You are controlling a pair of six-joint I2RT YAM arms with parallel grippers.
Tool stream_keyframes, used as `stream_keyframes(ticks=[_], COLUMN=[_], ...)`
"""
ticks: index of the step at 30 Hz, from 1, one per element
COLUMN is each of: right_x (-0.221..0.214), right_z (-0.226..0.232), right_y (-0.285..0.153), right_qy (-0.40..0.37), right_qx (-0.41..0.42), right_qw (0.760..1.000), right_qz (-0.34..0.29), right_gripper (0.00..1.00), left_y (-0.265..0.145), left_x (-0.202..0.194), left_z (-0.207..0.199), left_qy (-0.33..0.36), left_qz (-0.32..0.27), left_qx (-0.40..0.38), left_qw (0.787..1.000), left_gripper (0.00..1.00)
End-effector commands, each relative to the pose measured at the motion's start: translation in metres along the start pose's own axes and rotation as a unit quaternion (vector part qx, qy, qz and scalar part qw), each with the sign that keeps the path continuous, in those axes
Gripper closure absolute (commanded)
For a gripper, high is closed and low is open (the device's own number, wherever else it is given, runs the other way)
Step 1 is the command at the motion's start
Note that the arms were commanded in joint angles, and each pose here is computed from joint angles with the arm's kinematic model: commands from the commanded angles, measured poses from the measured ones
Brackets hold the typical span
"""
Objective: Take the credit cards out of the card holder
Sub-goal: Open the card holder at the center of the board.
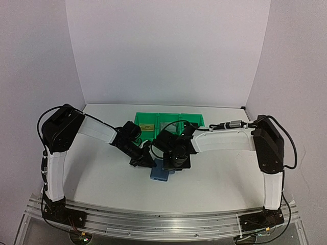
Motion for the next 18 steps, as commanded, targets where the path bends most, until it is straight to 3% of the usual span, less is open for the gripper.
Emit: stream_keyframes(ticks=[1,7,9,11,18], right_x=[-0.007,-0.022,-0.013,0.004,0.063], right_z=[-0.035,-0.071,-0.069,-0.064,-0.034], right_y=[-0.019,-0.009,-0.012,-0.024,-0.080], right_qy=[0.022,0.017,0.007,-0.001,0.023], right_qx=[-0.035,-0.044,-0.033,-0.019,0.061], right_qw=[0.999,0.999,0.999,1.000,0.993], right_qz=[-0.002,0.012,0.002,-0.018,-0.098], right_gripper=[1.00,0.99,0.74,0.60,0.59], left_y=[-0.010,-0.009,-0.009,-0.009,-0.011], left_x=[0.010,0.012,0.012,0.013,0.017], left_z=[0.033,0.034,0.034,0.035,0.034], left_qy=[-0.046,-0.046,-0.046,-0.046,-0.051], left_qz=[-0.051,-0.050,-0.050,-0.053,-0.065], left_qx=[0.080,0.079,0.080,0.082,0.088], left_qw=[0.994,0.995,0.994,0.994,0.993], left_gripper=[1.00,1.00,1.00,1.00,1.00])
Point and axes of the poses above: each gripper's point midway between its finger pads, its own y axis out along the fingers, its own z axis along the line the jaws close on, x = y × z, the point moved 4 cm from there along -y, back along the fingers, and after that the axes turned 8 degrees about -y, right-handed, at the moved point
